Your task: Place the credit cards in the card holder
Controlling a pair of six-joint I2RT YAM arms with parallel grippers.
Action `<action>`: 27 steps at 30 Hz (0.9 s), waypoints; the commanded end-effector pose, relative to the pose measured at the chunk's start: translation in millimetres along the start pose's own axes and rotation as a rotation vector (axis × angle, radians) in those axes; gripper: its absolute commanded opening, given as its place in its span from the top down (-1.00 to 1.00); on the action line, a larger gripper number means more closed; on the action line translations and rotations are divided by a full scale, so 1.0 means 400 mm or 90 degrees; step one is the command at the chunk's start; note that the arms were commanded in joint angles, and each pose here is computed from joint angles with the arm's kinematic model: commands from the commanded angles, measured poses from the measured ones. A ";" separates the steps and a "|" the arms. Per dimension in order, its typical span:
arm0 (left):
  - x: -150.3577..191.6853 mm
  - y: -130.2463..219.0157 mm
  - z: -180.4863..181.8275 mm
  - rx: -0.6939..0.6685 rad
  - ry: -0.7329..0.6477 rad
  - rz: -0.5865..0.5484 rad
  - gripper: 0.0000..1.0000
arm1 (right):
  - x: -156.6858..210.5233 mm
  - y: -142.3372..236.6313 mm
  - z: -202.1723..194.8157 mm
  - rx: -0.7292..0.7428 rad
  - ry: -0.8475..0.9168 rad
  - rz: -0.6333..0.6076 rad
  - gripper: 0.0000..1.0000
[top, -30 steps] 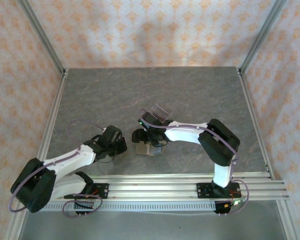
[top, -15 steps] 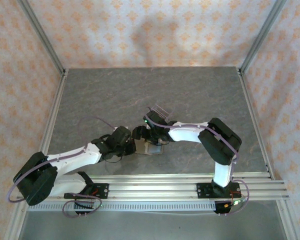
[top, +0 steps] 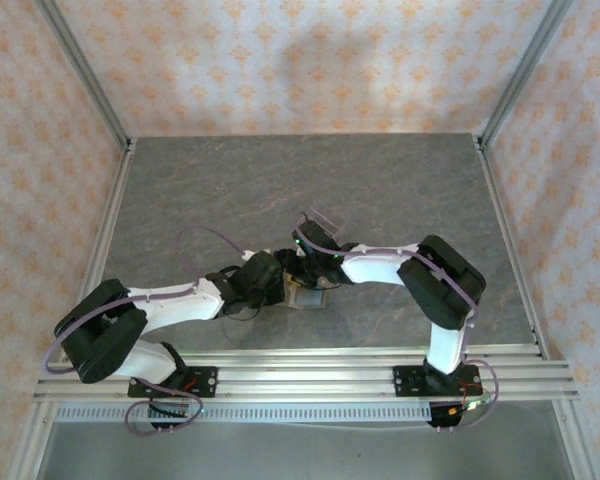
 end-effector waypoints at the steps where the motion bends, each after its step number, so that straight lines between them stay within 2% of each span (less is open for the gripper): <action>1: 0.027 -0.027 0.055 -0.056 -0.001 0.000 0.92 | 0.018 -0.001 -0.018 0.020 0.017 0.016 -0.47; 9: 0.062 -0.044 0.123 -0.098 0.000 -0.003 0.92 | -0.002 0.012 0.010 0.023 0.043 0.018 -0.51; 20: 0.103 -0.031 0.112 -0.039 -0.054 0.005 0.92 | -0.007 -0.019 -0.005 0.030 0.022 0.023 -0.51; 27: 0.104 -0.011 0.109 -0.039 -0.084 -0.014 0.91 | -0.011 -0.031 -0.015 0.035 0.010 0.022 -0.51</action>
Point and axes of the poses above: each hand's point on the last joint's axis, 136 mm out from that joint toward the fingers, its own y axis back along the fingers, its own z axis along the line the jaws close on, x = y × z, the point moved 5 cm from there along y, back along the fingers, and after that the axes turned 11 degrees about y, right-handed, at the moved point
